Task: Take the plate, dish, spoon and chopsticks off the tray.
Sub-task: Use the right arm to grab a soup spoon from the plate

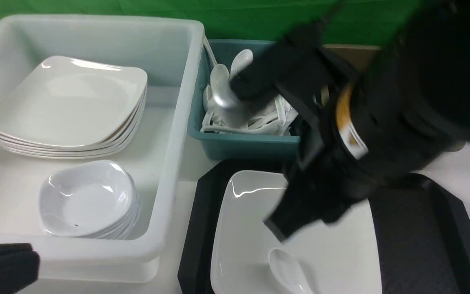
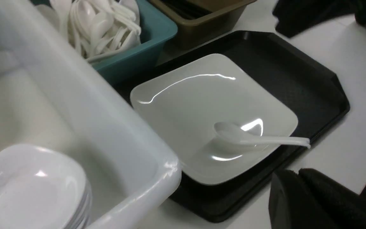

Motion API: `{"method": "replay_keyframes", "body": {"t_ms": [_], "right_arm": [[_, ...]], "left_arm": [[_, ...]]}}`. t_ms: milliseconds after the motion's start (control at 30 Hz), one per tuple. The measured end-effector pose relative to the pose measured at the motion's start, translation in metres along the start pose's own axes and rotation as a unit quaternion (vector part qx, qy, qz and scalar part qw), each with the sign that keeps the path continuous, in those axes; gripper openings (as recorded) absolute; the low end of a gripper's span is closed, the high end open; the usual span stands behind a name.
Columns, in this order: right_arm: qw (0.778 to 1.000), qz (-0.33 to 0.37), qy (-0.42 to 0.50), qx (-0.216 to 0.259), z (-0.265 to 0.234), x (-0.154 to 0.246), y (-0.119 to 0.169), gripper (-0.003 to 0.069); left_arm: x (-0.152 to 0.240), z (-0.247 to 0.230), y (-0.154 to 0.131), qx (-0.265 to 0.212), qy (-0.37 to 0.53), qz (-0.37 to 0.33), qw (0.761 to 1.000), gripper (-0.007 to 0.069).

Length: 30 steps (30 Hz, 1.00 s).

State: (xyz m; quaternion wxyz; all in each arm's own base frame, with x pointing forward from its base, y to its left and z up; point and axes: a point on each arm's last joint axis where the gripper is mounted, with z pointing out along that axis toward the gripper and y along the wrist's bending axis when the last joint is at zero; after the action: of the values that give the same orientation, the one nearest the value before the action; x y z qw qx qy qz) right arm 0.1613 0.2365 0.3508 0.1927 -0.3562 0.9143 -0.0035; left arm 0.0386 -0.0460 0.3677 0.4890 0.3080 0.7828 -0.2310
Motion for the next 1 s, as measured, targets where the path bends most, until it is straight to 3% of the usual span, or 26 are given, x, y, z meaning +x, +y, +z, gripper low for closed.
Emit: {"method": "replay_keyframes", "body": {"t_ms": [200,500,1000], "right_arm": [[0.991,0.069,0.109,-0.037,0.067,0.051,0.01,0.0403],[0.984,0.119,0.109,-0.081,0.12,0.054,-0.005,0.0419],[0.975,0.148,0.153,-0.066,0.167,0.051,-0.038,0.0419]], "left_arm": [[0.001,0.019,-0.005,0.042,-0.028,0.014,0.999,0.0018],[0.001,0.024,-0.007,0.058,-0.033,0.027,0.997,0.0018],[0.0,0.024,-0.008,0.063,-0.04,0.022,0.997,0.0018]]}}
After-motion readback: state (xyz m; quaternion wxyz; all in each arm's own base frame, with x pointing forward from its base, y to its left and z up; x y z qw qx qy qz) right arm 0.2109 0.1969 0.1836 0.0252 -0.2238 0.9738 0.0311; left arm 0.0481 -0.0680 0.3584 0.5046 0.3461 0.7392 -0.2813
